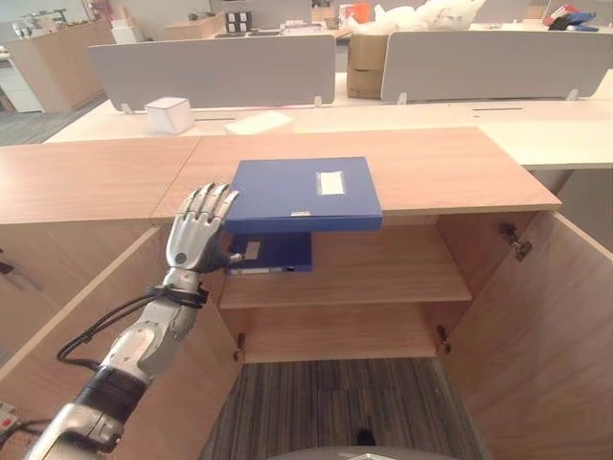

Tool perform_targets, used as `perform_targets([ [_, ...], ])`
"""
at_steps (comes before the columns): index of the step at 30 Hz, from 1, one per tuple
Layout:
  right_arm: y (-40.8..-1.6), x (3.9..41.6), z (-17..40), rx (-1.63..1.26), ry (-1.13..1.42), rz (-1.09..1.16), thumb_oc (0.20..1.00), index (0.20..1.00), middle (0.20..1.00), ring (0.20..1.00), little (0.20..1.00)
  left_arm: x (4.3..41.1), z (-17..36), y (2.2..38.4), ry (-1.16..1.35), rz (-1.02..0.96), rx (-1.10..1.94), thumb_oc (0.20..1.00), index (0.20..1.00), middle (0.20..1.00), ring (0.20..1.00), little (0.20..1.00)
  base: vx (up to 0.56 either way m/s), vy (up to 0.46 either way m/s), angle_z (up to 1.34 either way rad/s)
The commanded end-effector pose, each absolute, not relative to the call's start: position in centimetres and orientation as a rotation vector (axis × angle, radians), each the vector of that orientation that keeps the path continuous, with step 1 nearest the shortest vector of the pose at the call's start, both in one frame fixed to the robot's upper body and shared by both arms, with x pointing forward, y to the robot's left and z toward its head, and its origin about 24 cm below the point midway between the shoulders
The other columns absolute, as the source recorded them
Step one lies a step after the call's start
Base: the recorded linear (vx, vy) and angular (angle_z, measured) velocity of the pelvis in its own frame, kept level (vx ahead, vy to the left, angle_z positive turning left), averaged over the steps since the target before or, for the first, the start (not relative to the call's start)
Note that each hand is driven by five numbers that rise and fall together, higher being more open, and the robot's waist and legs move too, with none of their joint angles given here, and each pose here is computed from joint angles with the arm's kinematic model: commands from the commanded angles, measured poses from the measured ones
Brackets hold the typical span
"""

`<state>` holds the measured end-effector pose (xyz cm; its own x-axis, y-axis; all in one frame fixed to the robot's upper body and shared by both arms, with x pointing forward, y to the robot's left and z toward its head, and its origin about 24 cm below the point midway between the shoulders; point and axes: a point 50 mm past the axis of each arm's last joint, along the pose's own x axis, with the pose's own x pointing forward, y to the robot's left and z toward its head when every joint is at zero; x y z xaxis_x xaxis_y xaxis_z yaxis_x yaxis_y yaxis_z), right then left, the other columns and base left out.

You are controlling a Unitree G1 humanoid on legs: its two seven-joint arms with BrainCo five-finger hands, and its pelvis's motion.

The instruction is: Put the empty folder in the office cabinet

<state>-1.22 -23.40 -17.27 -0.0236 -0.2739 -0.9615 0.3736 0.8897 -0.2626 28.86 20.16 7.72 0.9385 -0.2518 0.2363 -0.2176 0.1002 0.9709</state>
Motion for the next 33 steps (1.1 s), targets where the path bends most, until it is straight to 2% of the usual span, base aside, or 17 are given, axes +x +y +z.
perform_targets([
  [1, -25.0, 0.5, -16.9, 0.04, 1.465, -0.566, 1.0, 1.0, 1.0, 1.0, 1.0, 30.9, 10.4, 21.0, -0.452, 0.048, 1.582, 1.0, 1.0, 1.0, 1.0, 1.0, 0.0, -0.004, -0.15],
  [14, -25.8, -0.8, -16.6, 0.06, 1.466, -0.656, 1.0, 1.0, 1.0, 1.0, 1.0, 34.0, 9.9, 19.2, -0.438, -0.033, 1.749, 1.0, 1.0, 1.0, 1.0, 1.0, 0.0, -0.001, -0.01],
  [27, -25.4, -0.7, -16.8, 0.052, 1.457, -0.655, 1.0, 1.0, 1.0, 1.0, 1.0, 36.3, 13.9, 19.7, -0.479, 0.197, 1.71, 1.0, 1.0, 1.0, 1.0, 1.0, 0.01, -0.003, -0.04],
  [33, -25.2, -0.3, -16.8, 0.062, 1.439, -0.662, 1.0, 1.0, 1.0, 1.0, 1.0, 36.6, 14.0, 20.5, -0.442, 0.245, 1.686, 1.0, 1.0, 1.0, 1.0, 1.0, 0.0, 0.0, 0.0],
])
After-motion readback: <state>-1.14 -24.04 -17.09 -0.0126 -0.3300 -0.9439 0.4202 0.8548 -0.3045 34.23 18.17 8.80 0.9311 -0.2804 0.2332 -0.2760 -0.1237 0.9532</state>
